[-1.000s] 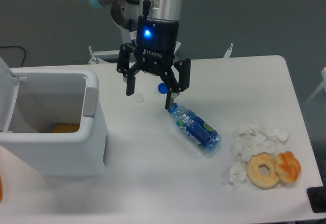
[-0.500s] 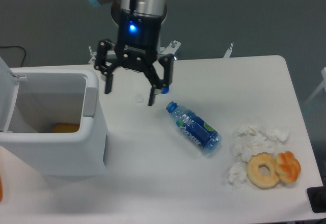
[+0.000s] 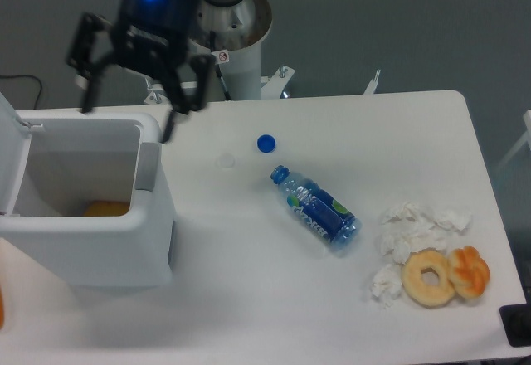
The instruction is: Close the trash can
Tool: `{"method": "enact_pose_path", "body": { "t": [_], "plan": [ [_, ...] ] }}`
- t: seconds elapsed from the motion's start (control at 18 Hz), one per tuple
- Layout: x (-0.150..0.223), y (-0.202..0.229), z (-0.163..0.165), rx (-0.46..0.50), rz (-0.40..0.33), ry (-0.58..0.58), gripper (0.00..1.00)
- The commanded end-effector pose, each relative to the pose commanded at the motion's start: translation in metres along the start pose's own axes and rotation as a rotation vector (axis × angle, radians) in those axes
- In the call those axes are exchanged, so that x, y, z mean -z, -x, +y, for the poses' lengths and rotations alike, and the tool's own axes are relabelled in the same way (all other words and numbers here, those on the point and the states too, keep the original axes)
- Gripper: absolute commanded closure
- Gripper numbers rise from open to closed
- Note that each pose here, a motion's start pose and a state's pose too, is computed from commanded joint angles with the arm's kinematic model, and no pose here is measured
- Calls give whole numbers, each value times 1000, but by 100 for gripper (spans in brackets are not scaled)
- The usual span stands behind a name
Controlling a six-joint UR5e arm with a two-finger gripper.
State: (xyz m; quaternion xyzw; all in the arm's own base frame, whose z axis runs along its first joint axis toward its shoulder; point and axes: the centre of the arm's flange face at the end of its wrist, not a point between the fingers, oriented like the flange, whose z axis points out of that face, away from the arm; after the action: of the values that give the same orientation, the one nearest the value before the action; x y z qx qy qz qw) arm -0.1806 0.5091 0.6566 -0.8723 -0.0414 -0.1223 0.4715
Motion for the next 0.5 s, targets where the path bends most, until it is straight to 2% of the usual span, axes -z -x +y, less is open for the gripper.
{"method": "enact_pose_path", "body": {
  "t": [0.11,0.5],
  "plan": [
    [2,-26,-3,-19,58,-16,0],
    [-14,-94,-5,-87,170,-4,0]
  ]
}}
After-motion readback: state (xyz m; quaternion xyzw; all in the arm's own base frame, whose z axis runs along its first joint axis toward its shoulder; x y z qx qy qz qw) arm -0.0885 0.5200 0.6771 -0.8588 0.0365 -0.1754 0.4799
